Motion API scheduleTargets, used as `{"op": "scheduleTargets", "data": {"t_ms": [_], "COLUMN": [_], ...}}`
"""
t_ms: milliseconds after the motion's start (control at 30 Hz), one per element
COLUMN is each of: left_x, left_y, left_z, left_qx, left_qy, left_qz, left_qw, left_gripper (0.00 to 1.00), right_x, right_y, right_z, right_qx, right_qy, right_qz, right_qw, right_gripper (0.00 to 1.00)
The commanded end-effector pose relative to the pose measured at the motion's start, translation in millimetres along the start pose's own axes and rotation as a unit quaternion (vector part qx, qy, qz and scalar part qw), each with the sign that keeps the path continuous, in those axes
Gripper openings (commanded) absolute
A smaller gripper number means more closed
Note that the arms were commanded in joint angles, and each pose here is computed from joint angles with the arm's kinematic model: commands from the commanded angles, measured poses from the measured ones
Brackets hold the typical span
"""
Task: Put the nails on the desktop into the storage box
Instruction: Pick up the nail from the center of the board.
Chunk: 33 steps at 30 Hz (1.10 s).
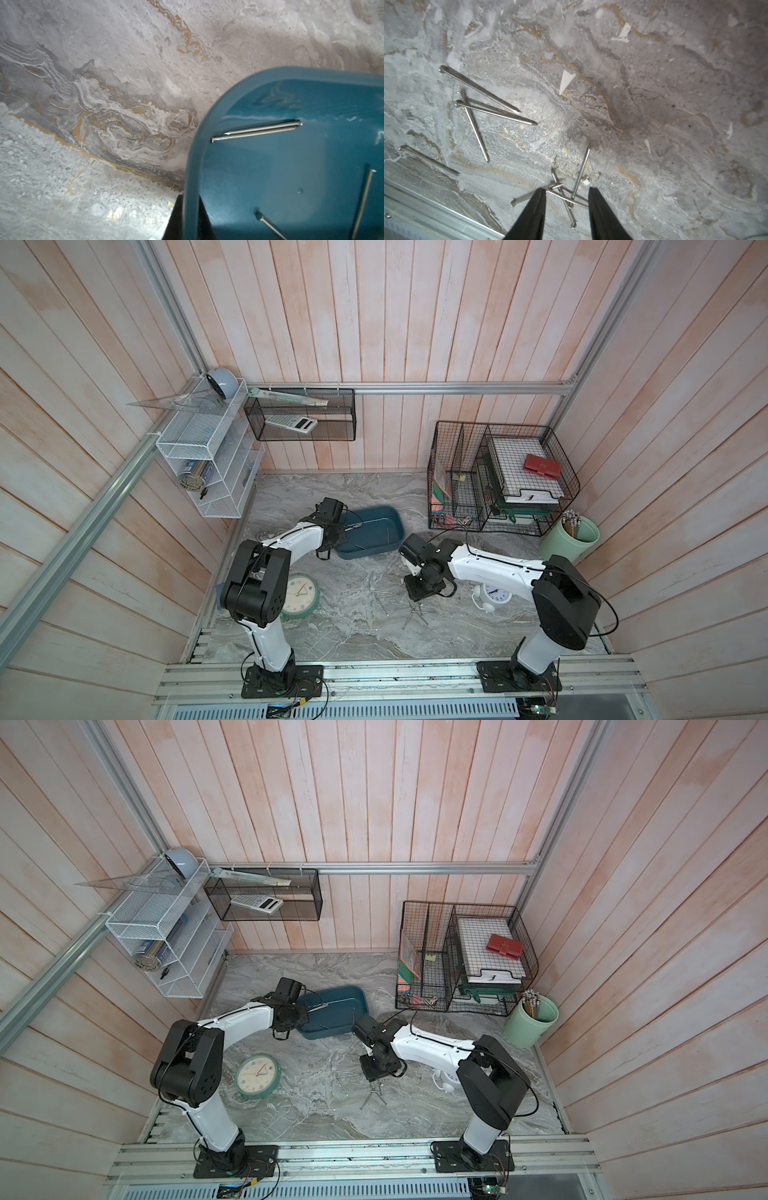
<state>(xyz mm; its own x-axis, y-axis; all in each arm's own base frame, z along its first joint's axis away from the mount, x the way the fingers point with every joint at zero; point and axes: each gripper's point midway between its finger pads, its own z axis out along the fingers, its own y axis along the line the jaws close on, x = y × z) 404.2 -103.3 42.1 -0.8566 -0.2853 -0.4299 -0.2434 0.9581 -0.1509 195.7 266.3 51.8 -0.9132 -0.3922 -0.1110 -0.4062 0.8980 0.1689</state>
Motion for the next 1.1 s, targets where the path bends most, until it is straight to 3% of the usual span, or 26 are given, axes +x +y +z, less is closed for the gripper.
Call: {"op": "scheduleTargets", "data": {"t_ms": [0,600,1067], "left_x": [38.6,38.4,37.2], "left_y": [11.8,13.0,14.2], "left_z": [13.9,15.2,14.6], "left_qx": [-0.015,-0.019,-0.022], "left_qy": [0.064,0.063,0.063], "left_qz": [0.017,0.018,0.019], "left_qw": [0.998,0.998,0.998], "left_gripper": [0.0,0.0,0.0], "right_x": [6.9,19.4,24.5], "right_y": [-9.8,-17.9,-26.2], "right_z": [3.3,35.0,63.9], "right_qx": [0.024,0.042,0.067], "right_qy": [0.016,0.056,0.092], "right_qz": [0.004,0.022,0.025], "right_qw": [1.0,0.997,0.993], "right_gripper": [0.39,0.34,0.1]}}
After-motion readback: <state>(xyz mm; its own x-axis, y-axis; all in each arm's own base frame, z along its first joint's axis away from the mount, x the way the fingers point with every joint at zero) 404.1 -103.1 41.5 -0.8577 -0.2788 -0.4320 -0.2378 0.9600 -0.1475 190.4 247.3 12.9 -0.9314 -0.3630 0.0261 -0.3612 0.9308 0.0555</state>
